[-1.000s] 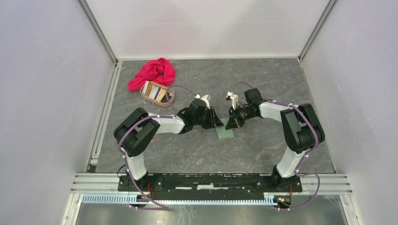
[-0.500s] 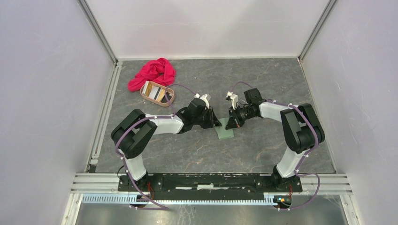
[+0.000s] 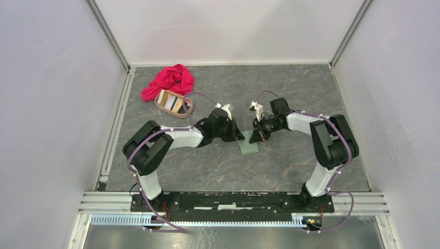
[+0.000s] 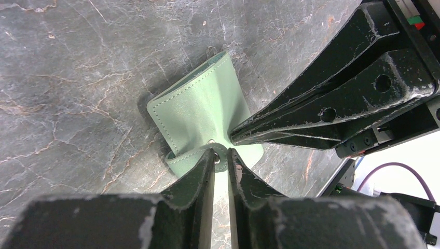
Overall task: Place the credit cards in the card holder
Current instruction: Close the card holder at the center of the board.
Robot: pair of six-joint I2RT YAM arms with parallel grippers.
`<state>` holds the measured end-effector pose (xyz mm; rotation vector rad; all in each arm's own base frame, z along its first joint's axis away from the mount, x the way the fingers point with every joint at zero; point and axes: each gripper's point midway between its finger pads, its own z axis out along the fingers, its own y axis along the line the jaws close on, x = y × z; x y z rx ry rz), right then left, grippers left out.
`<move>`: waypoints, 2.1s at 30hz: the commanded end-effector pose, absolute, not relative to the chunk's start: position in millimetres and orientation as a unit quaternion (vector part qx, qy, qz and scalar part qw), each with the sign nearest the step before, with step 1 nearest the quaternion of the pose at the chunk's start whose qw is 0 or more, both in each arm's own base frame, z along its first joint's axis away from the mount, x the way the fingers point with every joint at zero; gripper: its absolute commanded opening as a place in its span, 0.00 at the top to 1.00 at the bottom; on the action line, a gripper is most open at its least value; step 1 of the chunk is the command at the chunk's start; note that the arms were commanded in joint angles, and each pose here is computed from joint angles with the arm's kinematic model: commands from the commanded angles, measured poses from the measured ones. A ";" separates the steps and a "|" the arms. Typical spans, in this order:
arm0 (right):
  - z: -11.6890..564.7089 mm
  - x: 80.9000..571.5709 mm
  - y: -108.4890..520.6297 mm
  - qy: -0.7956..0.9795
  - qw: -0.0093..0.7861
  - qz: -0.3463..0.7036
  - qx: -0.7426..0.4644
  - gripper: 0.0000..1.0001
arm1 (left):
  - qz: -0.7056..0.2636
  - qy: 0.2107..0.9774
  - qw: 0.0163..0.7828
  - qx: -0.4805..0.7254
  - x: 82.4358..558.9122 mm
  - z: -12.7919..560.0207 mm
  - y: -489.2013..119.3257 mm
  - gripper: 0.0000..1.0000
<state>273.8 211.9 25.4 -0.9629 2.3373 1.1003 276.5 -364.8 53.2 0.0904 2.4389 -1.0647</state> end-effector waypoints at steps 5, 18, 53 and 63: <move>8.4 272.8 209.0 0.839 0.177 0.374 -0.352 0.99 | -0.394 0.881 0.255 0.051 284.5 63.0 -373.1 0.80; 8.7 271.2 210.4 0.838 0.175 0.381 -0.351 0.99 | -0.391 0.886 0.245 0.049 284.4 51.7 -378.5 0.82; 58.1 270.3 218.4 0.772 0.232 0.461 -0.370 0.98 | -0.266 0.924 0.255 0.104 275.1 29.5 -366.3 0.84; 63.1 259.8 232.9 0.754 0.223 0.501 -0.363 0.98 | -0.263 0.925 0.255 0.105 274.8 29.0 -366.4 0.84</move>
